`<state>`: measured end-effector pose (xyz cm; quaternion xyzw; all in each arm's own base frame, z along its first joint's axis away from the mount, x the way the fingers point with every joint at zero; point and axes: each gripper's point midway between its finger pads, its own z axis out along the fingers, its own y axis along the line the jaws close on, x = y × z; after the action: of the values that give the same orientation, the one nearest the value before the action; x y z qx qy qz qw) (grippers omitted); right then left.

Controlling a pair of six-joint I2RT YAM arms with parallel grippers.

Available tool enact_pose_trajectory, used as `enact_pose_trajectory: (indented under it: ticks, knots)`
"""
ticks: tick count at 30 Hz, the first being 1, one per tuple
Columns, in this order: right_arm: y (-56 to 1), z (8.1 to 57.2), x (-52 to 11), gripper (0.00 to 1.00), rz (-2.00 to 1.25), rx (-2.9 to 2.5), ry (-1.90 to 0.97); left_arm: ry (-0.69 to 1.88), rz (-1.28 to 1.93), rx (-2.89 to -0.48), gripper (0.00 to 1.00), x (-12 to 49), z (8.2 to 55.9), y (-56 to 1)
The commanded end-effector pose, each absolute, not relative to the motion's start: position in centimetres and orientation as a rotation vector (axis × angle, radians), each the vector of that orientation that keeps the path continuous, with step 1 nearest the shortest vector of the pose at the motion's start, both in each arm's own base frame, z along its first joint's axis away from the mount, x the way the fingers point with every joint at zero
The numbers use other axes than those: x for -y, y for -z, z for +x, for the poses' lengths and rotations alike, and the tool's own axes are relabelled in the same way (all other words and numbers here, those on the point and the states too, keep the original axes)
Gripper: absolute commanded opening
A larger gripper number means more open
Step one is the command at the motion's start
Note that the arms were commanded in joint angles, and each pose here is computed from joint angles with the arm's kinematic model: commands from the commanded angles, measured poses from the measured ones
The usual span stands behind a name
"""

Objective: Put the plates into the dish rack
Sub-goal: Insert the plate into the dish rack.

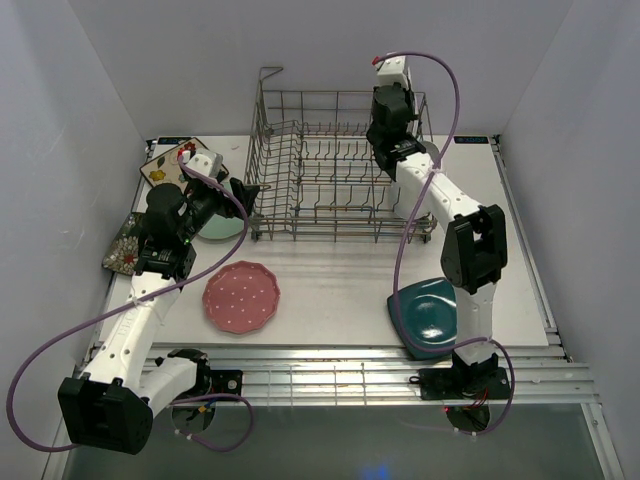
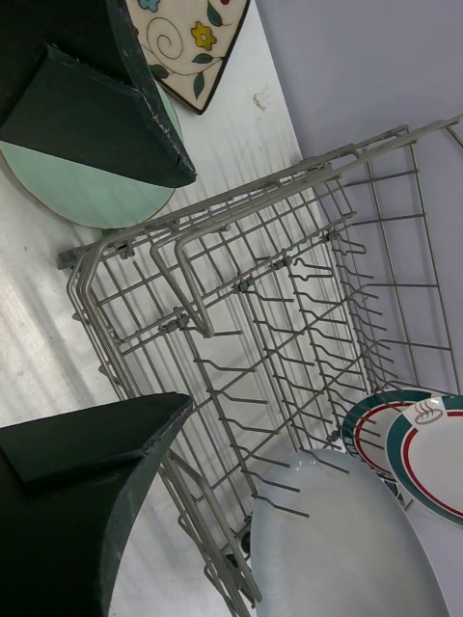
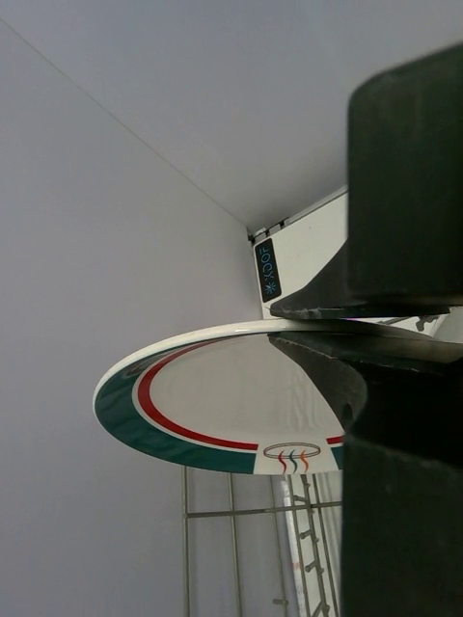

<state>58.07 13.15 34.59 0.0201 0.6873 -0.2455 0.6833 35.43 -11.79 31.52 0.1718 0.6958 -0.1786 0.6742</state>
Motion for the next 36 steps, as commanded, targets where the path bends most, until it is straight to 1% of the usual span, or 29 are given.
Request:
enact_pose_trajectory:
  ticks: [1,11,26,36]
  knots:
    - [-39.1,57.6,-12.3,0.08,0.171,-1.405,0.539,0.384,0.378,-1.528,0.98,11.4,35.5,-33.0]
    - [-37.3,58.5,-12.3,0.08,0.138,-1.403,0.639,0.382,0.377,-1.529,0.98,11.4,35.6,-32.9]
    - [-34.8,60.2,-14.3,0.08,0.050,-1.416,0.626,0.387,0.381,-1.528,0.98,11.5,35.5,-33.1]
    - [-31.8,61.5,-15.6,0.08,-0.007,-1.449,0.643,0.392,0.386,-1.530,0.98,11.6,35.3,-33.4]
